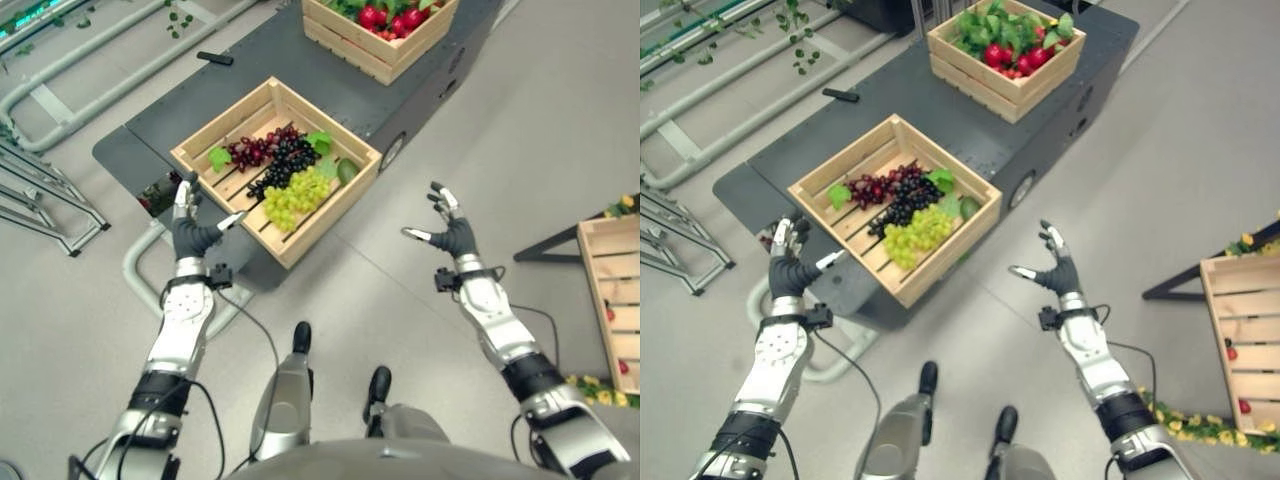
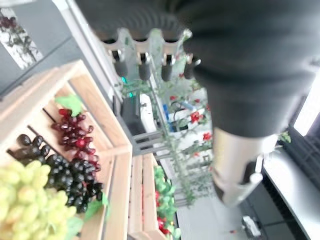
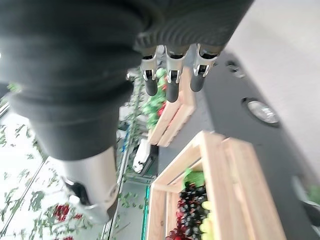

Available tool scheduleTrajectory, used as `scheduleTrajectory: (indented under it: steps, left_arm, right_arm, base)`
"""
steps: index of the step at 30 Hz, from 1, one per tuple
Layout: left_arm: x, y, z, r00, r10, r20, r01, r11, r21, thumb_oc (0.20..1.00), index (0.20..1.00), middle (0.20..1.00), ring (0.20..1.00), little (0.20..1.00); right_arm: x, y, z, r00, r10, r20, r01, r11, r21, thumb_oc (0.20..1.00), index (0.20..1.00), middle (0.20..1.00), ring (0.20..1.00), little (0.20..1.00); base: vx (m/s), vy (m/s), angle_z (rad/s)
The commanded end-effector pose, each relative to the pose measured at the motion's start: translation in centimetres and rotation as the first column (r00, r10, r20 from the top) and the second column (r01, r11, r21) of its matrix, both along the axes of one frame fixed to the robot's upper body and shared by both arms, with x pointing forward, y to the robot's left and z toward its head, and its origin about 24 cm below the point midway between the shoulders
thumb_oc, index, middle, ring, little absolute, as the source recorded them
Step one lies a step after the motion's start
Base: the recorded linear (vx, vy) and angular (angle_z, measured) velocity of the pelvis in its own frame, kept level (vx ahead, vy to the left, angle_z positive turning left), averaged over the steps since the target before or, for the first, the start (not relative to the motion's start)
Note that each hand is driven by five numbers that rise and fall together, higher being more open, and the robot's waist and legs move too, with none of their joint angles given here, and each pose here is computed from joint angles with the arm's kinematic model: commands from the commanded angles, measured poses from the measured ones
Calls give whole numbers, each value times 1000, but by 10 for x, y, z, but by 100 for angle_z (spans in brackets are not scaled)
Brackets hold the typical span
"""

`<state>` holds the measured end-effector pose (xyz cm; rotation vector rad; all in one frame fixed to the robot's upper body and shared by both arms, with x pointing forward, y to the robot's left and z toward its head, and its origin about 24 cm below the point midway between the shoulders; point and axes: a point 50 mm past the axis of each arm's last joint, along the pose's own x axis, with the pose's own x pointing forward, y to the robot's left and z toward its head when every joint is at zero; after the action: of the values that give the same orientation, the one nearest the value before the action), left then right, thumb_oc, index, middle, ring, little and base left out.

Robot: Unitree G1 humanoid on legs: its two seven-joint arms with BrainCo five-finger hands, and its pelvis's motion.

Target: Pick up the fruits from the basket on one side to the basket on the other side

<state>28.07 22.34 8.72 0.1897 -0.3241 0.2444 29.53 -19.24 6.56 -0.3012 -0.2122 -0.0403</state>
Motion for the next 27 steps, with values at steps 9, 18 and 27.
scheduleTrajectory:
  steps: [9,18,27]
  left_arm:
    - [-1,4,46,979,-36,202,-3,982,191,1000,1000,1000,1000,1000]
    - [7,0,66,962,-55,266,-36,945,326,1000,1000,1000,1000,1000]
    - [29,-7,126,916,-123,381,-122,821,558,1000,1000,1000,1000,1000]
  right_arm:
    - [8,19,46,972,44,229,-58,997,56,1000,1000,1000,1000,1000]
    - [11,17,60,957,52,286,-63,998,29,1000,1000,1000,1000,1000]
    - [14,10,68,949,67,307,-69,998,-4,1000,1000,1000,1000,1000]
  base:
    - [193,122,10]
    - [190,-117,36]
    - [109,-60,-10]
